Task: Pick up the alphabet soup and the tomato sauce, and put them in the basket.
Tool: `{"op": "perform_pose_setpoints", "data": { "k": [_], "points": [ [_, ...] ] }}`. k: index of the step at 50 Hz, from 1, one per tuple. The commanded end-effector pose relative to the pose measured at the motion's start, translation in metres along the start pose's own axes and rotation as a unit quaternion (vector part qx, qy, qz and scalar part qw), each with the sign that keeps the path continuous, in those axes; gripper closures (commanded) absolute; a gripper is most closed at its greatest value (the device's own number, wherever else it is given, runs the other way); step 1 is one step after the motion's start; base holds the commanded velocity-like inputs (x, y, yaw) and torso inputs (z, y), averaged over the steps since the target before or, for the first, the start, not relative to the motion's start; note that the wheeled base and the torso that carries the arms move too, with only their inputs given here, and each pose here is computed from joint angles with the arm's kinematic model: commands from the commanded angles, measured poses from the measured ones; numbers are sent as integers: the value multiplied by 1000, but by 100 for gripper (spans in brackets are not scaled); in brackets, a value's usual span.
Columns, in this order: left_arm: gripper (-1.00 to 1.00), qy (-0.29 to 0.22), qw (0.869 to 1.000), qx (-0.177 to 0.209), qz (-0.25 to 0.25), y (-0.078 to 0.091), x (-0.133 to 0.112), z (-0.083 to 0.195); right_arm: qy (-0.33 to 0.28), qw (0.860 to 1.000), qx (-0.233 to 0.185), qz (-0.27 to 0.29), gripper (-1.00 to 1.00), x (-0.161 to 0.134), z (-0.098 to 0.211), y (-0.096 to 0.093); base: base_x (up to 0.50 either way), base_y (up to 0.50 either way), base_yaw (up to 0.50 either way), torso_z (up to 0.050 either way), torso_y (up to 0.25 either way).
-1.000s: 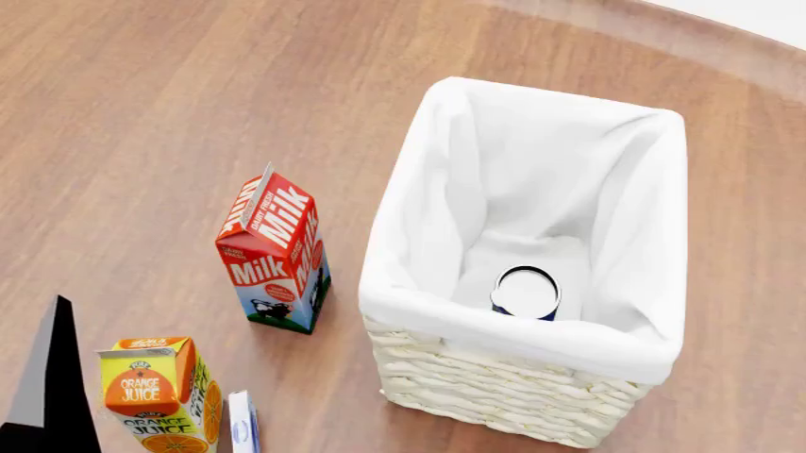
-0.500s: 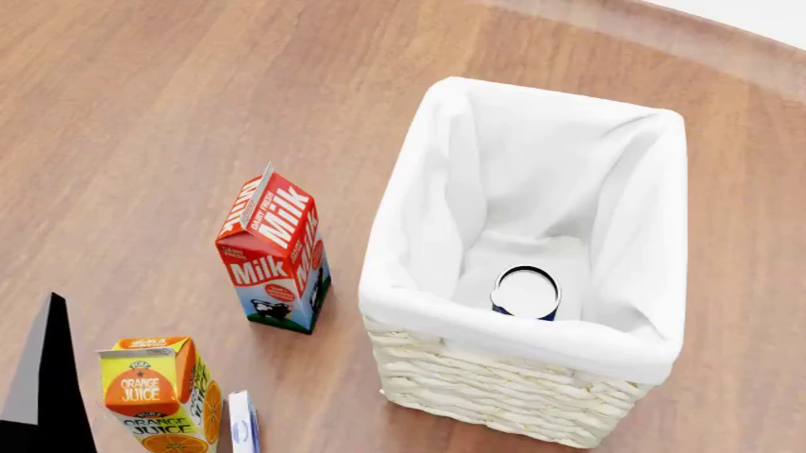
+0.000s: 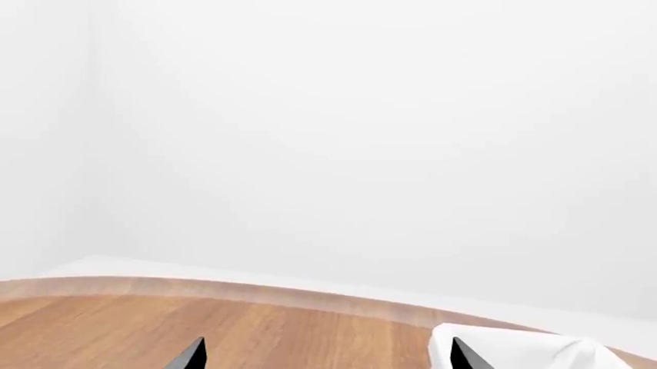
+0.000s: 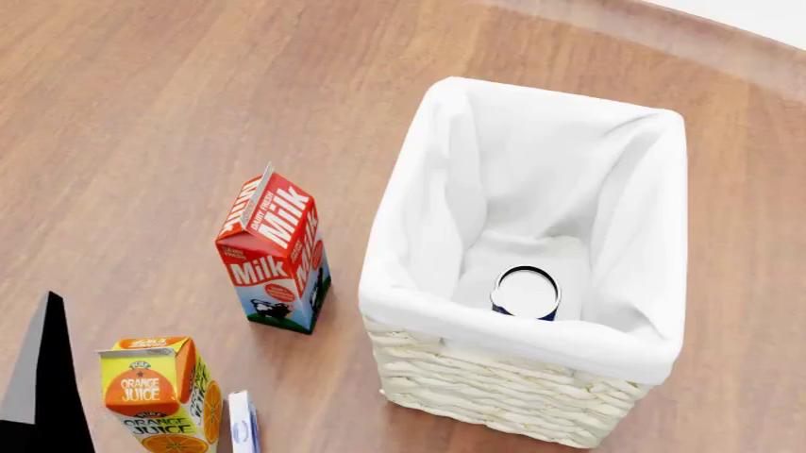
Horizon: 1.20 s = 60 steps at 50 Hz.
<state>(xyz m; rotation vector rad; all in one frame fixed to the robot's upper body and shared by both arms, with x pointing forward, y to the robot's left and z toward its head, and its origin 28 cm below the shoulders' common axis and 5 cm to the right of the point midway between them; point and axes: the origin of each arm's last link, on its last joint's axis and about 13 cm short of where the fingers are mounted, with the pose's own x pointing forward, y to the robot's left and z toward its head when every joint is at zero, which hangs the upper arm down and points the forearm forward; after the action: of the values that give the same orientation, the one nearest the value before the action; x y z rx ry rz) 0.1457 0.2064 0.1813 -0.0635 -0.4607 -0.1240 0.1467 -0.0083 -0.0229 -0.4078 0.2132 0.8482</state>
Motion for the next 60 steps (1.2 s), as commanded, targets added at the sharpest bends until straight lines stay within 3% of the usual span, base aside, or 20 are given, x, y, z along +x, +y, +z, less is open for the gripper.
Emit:
{"op": "perform_pose_setpoints", "data": {
  "k": [1,23,33,36,60],
  "points": [
    [-100,0,1000,0,0,0,0,1,2,1000,2,5,100,3,-1,1,0,0,0,0,0],
    [-100,2,1000,-1,-2,-1,0,-1,-4,1000,8,-7,100,-2,4,-4,0,0,0,0,0],
    [-100,1,1000,-1,-1,-1,0,0,-22,998,16,-49,100,-17,15,-12,0,0,0,0,0],
    [-100,1,1000,-1,-2,-1,0,0,-41,997,38,-60,100,-23,19,-16,0,0,0,0,0],
    [-100,1,1000,0,-4,-2,-1,0,-95,982,46,-157,100,-60,46,-40,0,0,0,0,0]
  ]
}}
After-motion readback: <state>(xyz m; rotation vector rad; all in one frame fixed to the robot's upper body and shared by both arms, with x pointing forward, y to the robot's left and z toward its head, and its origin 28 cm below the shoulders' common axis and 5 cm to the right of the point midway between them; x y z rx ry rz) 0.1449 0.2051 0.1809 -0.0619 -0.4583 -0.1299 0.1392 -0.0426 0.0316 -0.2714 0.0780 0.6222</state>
